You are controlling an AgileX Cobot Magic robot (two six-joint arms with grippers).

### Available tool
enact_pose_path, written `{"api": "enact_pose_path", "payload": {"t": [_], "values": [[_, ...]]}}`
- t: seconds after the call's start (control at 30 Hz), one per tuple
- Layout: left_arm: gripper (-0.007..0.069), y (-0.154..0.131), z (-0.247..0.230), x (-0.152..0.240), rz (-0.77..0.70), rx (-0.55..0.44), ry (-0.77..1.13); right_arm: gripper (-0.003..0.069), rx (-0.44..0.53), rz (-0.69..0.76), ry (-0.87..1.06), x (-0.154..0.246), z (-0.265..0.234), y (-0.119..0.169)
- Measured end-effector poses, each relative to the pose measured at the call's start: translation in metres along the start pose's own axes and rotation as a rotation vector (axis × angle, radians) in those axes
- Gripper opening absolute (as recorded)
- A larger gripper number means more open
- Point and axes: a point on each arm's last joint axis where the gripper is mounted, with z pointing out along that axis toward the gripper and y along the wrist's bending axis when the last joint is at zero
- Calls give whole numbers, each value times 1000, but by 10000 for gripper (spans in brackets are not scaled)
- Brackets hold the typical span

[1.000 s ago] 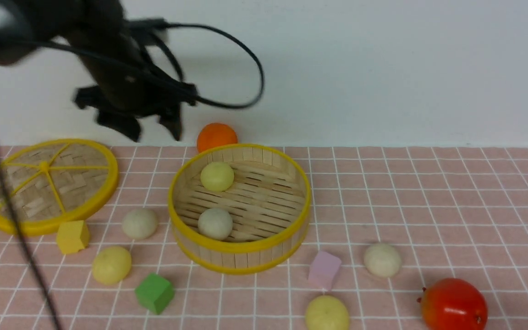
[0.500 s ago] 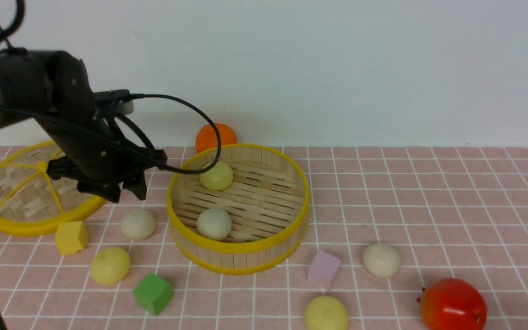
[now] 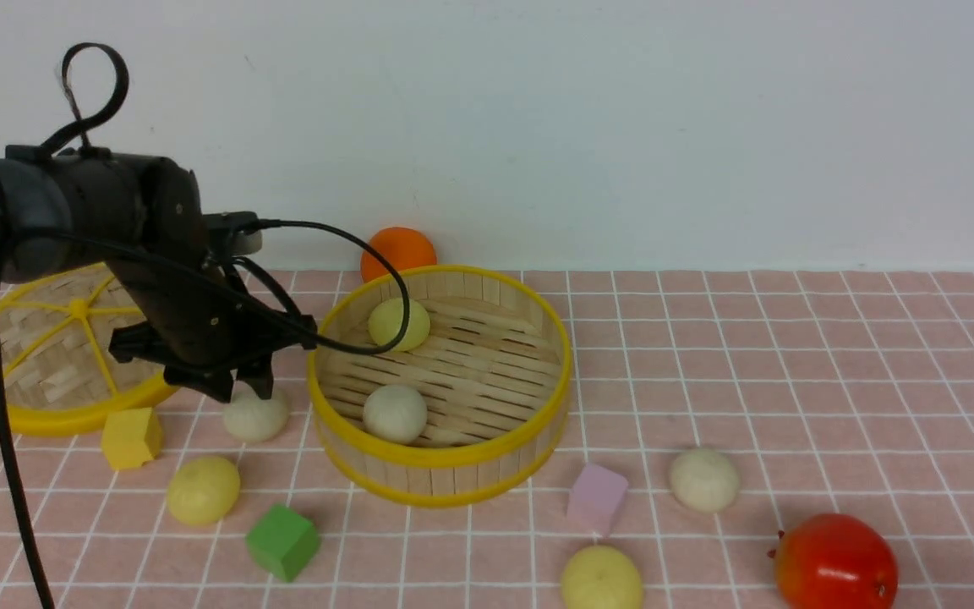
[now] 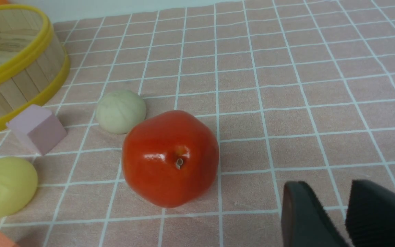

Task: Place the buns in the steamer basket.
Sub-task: Use the left arm to grab a steamed stuffed bun, then use the left arm to put the steamed stuffed bun into the steamer

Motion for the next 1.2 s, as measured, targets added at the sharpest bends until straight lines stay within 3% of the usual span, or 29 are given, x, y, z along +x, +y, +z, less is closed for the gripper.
{"api": "enact_pose_path", "payload": {"t": [0.2, 0.47, 0.63, 0.83, 0.9, 1.2], "values": [[258, 1, 7, 2, 0, -5, 17, 240, 0, 0, 0, 0, 0, 0], [13, 0, 3, -1, 2, -19, 63, 240, 0, 0, 0, 0, 0, 0], [13, -9, -41, -19, 2, -3, 50, 240, 0, 0, 0, 0, 0, 0], [13, -51, -97, -26, 71, 144, -73, 240, 0, 0, 0, 0, 0, 0], [13, -71, -94, -19, 103, 190, -62, 240, 0, 0, 0, 0, 0, 0], [13, -79, -43, -17, 115, 168, -12, 240, 0, 0, 0, 0, 0, 0]]}}
